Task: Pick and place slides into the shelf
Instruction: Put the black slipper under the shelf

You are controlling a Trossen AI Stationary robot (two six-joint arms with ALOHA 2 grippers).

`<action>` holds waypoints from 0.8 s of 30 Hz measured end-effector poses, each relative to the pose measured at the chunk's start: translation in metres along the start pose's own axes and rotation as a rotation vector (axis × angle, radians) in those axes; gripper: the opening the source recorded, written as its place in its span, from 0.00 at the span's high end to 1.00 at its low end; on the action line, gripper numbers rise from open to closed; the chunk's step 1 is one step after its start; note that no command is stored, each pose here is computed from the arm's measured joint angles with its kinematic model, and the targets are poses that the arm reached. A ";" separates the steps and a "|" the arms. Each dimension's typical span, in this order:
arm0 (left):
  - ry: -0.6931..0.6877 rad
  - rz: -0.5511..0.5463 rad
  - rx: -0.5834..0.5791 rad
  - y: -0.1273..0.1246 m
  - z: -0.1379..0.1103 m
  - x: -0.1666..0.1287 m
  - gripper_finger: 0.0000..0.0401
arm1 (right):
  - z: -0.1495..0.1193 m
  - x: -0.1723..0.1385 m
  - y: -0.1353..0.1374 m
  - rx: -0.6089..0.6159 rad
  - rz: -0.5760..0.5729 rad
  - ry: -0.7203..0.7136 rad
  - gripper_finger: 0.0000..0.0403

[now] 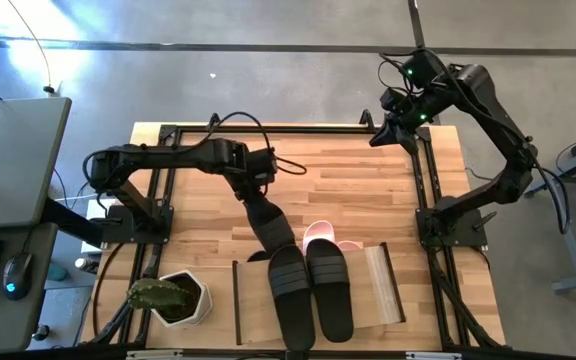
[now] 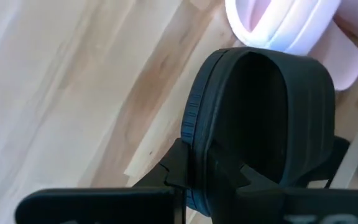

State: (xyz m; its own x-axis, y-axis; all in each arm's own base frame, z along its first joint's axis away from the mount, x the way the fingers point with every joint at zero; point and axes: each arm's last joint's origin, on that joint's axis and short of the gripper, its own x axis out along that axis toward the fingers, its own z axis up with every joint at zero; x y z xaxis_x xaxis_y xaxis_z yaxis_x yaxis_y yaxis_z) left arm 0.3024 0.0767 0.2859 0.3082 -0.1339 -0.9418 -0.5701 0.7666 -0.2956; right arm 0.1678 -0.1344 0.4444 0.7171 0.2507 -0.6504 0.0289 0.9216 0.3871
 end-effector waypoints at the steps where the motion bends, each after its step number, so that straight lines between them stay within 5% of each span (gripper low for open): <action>1: 0.005 -0.005 0.007 -0.002 -0.001 0.001 0.96 | 0.000 0.000 0.000 0.000 -0.003 0.001 0.95; 24: 0.037 -0.096 0.111 -0.025 0.002 0.026 0.96 | 0.000 0.000 0.000 0.000 -0.009 0.004 0.95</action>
State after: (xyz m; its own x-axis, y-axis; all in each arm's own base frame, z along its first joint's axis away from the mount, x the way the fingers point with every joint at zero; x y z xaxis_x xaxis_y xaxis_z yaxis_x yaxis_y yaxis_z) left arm 0.3262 0.0558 0.2696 0.3282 -0.2312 -0.9159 -0.4506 0.8138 -0.3669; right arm 0.1677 -0.1346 0.4442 0.7142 0.2433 -0.6563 0.0352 0.9240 0.3809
